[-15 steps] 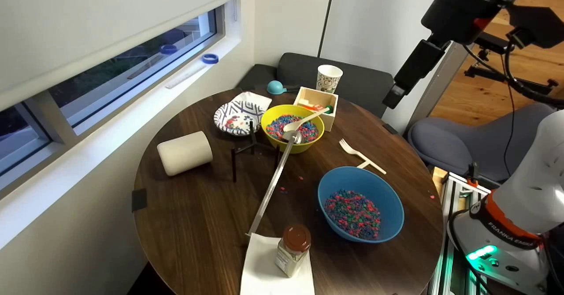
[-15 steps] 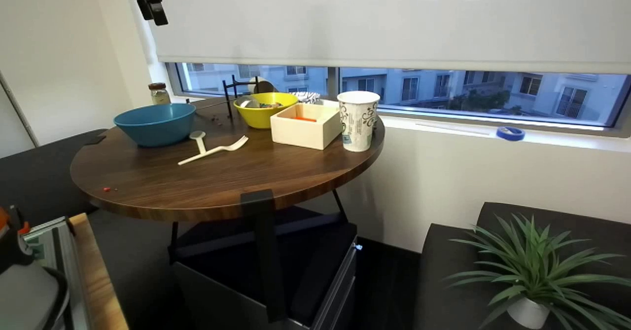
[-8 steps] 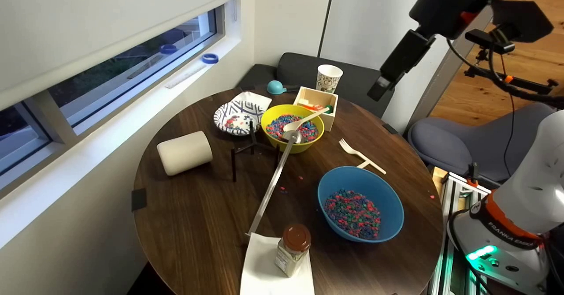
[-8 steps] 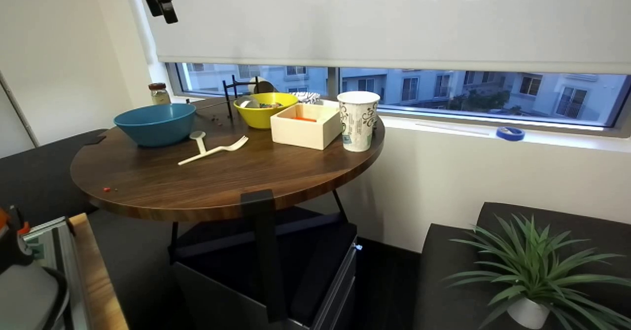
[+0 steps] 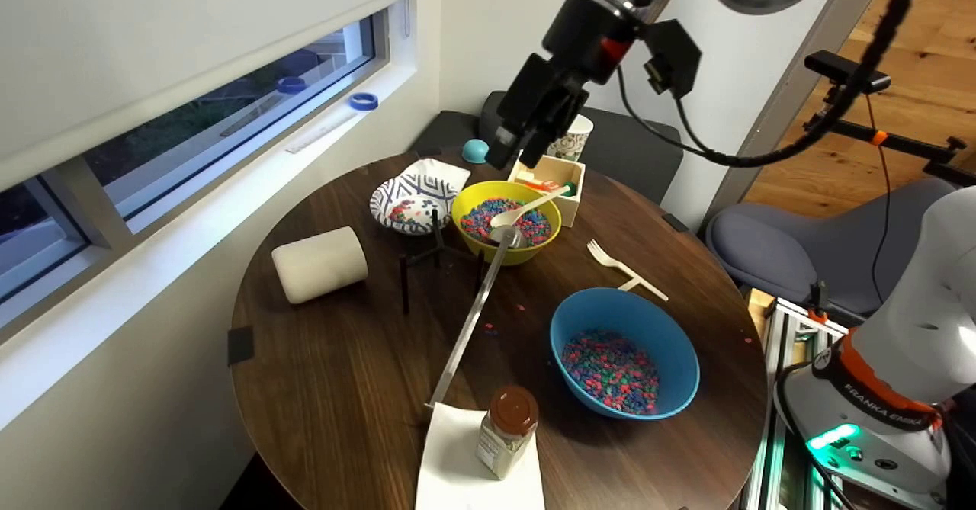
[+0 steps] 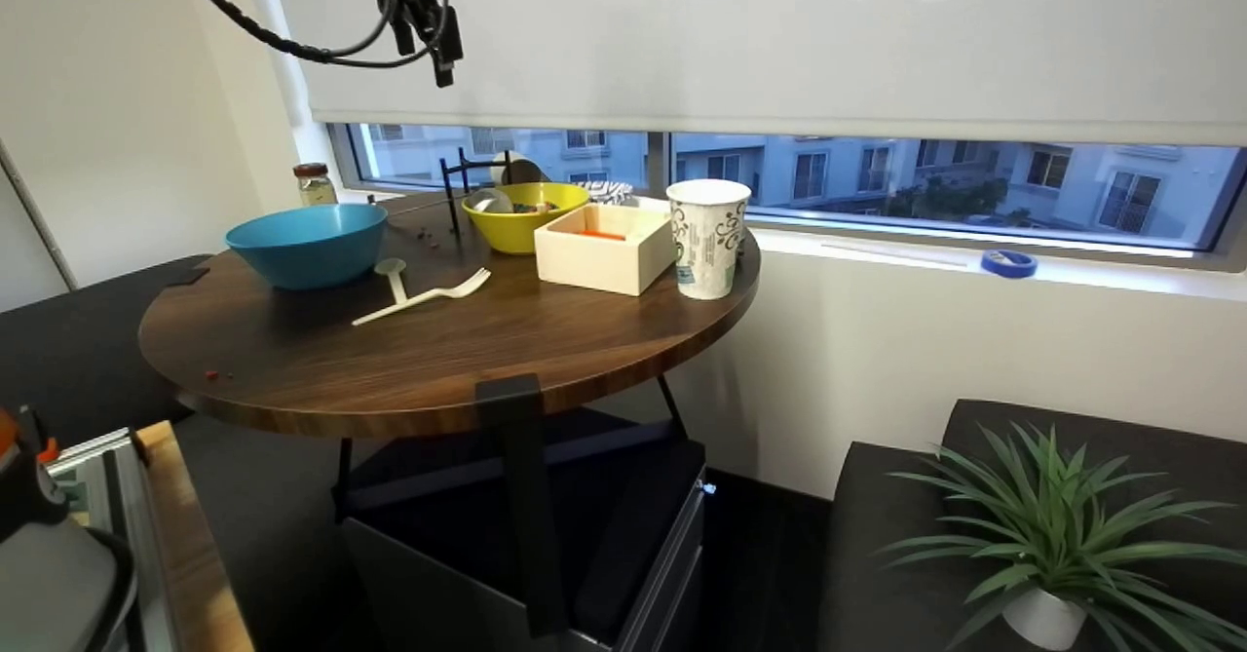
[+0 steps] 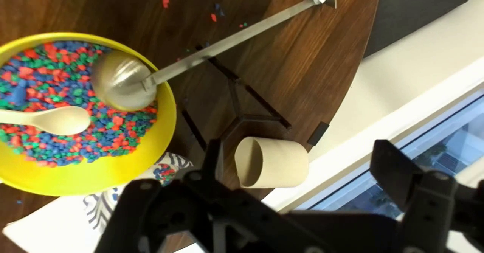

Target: Put the cup upright

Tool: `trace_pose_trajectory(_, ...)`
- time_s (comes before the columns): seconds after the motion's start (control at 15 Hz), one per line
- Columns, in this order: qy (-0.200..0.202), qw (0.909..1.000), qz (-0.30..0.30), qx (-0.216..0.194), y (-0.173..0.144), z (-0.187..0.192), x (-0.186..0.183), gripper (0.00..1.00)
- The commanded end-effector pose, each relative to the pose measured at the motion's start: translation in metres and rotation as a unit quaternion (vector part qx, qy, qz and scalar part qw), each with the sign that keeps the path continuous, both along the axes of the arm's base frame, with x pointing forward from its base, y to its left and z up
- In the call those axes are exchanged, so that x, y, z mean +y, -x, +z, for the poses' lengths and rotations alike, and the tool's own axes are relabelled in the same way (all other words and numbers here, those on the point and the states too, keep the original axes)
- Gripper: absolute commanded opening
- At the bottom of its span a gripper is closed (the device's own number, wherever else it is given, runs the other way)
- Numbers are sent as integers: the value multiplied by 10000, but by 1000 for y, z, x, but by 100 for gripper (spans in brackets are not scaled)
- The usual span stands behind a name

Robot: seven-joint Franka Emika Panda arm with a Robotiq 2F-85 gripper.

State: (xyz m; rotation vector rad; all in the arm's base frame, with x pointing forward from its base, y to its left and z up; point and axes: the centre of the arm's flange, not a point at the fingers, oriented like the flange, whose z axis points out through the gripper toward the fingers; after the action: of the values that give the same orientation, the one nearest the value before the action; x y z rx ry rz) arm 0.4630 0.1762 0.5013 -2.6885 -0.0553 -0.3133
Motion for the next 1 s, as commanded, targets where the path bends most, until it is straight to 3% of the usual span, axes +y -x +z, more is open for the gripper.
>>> trace_pose_trajectory(0.0,-391,9990,203,113,-75,-27,15,100)
trace_pose_trajectory(0.4,-560,9980,168,224,-143,-74,45,100)
trace_pose_trajectory(0.93,-765,9966,194,242,-181,-134,81,100)
